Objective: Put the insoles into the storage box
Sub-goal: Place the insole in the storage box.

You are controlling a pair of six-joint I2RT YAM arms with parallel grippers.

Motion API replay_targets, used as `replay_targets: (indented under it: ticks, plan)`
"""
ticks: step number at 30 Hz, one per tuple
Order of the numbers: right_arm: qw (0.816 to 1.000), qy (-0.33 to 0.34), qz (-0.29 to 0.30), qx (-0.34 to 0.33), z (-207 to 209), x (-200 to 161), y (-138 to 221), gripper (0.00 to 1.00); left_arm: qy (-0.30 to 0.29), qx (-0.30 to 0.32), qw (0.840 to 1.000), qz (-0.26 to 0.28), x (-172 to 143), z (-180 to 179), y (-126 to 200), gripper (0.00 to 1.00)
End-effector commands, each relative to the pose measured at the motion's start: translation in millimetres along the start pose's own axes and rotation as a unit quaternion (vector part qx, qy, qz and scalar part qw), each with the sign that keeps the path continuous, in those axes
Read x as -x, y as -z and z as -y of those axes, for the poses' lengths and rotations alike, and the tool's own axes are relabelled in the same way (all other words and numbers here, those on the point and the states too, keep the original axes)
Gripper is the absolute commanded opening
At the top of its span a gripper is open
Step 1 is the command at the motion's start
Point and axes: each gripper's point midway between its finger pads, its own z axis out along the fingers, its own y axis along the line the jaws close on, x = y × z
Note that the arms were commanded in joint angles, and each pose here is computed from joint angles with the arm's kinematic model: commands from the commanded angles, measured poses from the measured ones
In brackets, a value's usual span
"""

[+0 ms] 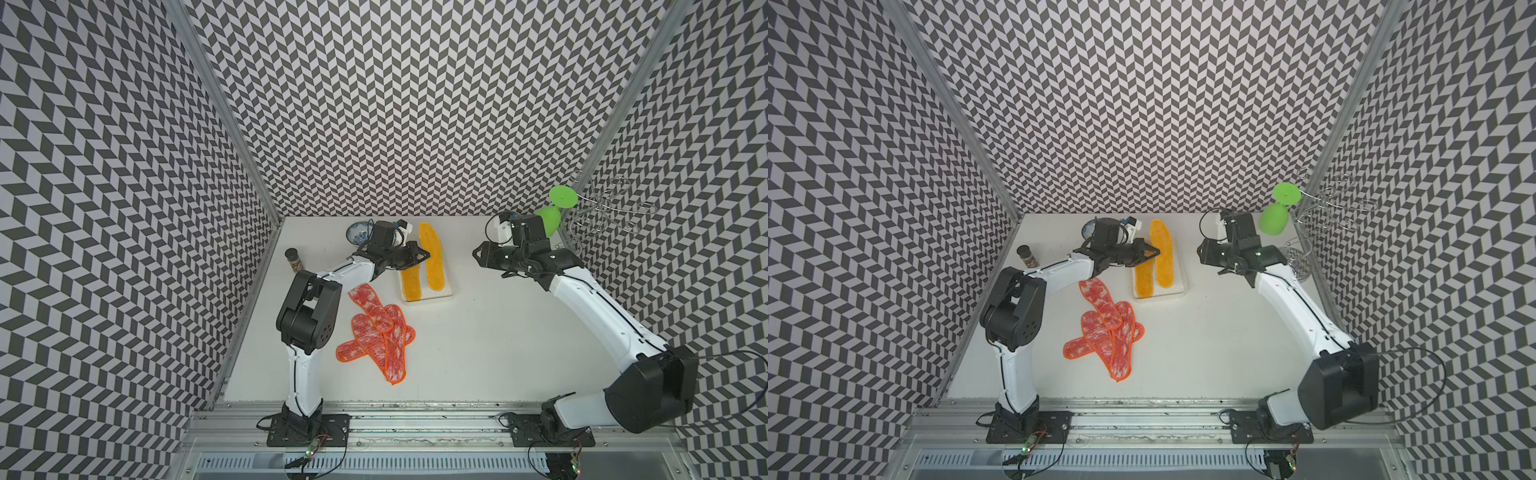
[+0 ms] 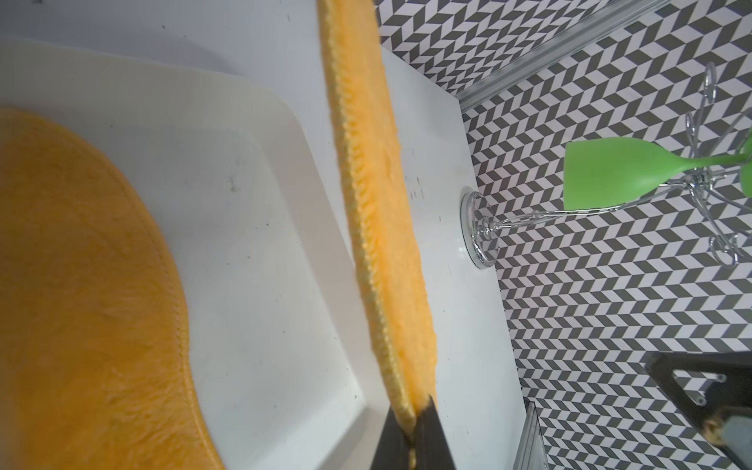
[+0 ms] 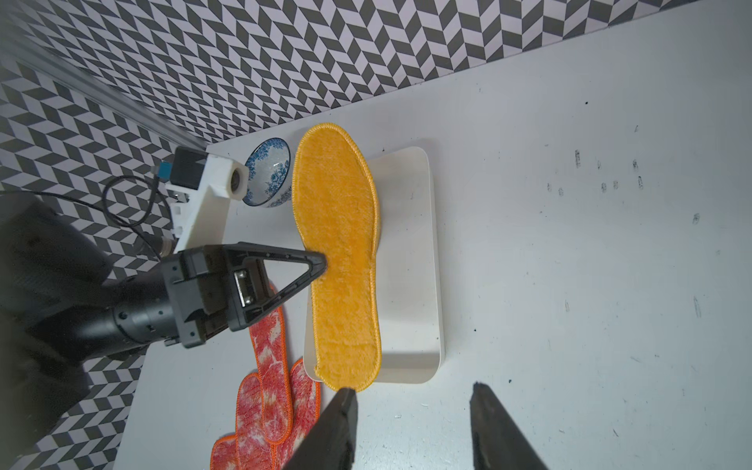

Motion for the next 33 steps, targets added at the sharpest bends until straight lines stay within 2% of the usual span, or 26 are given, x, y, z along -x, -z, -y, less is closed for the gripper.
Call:
replay_targets:
  ticks: [1, 8, 21, 33]
  plan:
    - [0.999, 0.013, 0.03, 0.003, -3, 17, 15, 0.48, -0.004, -0.009, 1.0, -0.022, -5, -1, -12, 0.0]
    - [1.0, 0.011, 0.023, -0.001, 2, 14, 11, 0.49, 0.024, 0.022, 0.999, -0.03, -9, -36, -34, 0.0]
    - [1.0, 0.006, -0.011, 0.004, 4, 0, -3, 0.49, 0.049, 0.054, 0.996, -0.048, -24, -60, -58, 0.07]
    - [1.0, 0.008, -0.02, 0.002, 7, -4, -8, 0.5, 0.047, 0.081, 0.994, -0.063, -33, -72, -62, 0.14]
